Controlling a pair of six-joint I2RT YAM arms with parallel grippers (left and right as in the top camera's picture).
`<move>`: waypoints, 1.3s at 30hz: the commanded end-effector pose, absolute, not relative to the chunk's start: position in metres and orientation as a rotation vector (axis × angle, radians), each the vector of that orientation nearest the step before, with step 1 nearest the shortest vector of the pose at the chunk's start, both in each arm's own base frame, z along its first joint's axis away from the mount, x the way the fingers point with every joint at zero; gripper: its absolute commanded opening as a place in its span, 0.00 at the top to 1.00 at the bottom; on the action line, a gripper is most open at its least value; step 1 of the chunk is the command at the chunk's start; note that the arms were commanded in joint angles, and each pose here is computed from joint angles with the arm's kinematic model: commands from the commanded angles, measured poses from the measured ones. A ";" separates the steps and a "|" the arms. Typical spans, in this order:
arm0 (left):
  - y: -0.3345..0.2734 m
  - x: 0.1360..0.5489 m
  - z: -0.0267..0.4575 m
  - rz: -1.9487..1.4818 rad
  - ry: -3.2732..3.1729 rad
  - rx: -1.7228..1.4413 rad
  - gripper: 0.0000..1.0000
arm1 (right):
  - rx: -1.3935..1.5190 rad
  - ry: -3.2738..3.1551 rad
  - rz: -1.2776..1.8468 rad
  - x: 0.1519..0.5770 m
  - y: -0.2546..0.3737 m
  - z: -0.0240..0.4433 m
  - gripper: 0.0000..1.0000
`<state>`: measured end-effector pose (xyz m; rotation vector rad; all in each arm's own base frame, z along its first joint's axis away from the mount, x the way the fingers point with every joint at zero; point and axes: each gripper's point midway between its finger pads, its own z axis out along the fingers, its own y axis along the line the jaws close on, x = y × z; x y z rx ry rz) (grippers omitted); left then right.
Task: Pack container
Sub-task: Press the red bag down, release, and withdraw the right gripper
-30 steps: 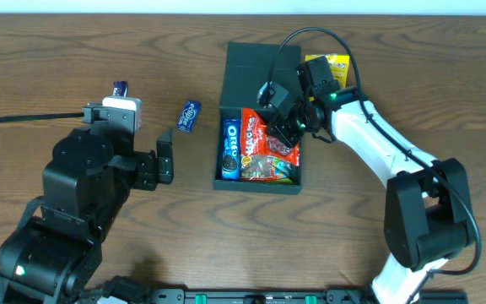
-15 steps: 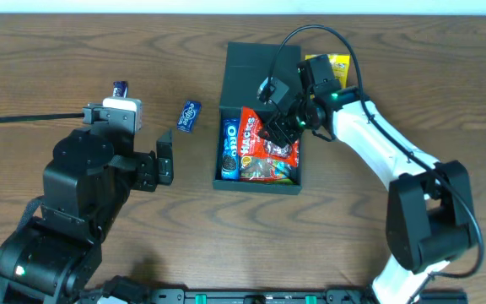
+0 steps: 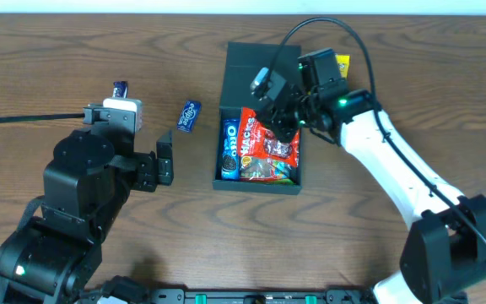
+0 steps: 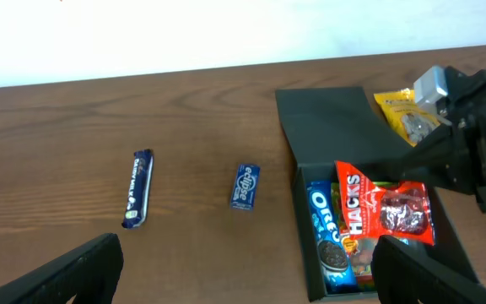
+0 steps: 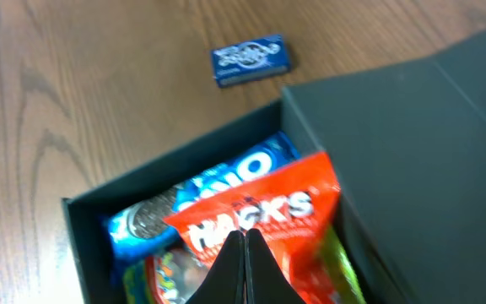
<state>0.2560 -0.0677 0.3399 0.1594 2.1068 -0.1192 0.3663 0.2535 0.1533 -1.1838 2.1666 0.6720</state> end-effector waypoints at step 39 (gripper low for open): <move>-0.065 0.256 0.344 -0.105 2.097 0.155 0.05 | -1.145 2.328 0.556 0.387 0.257 0.089 0.99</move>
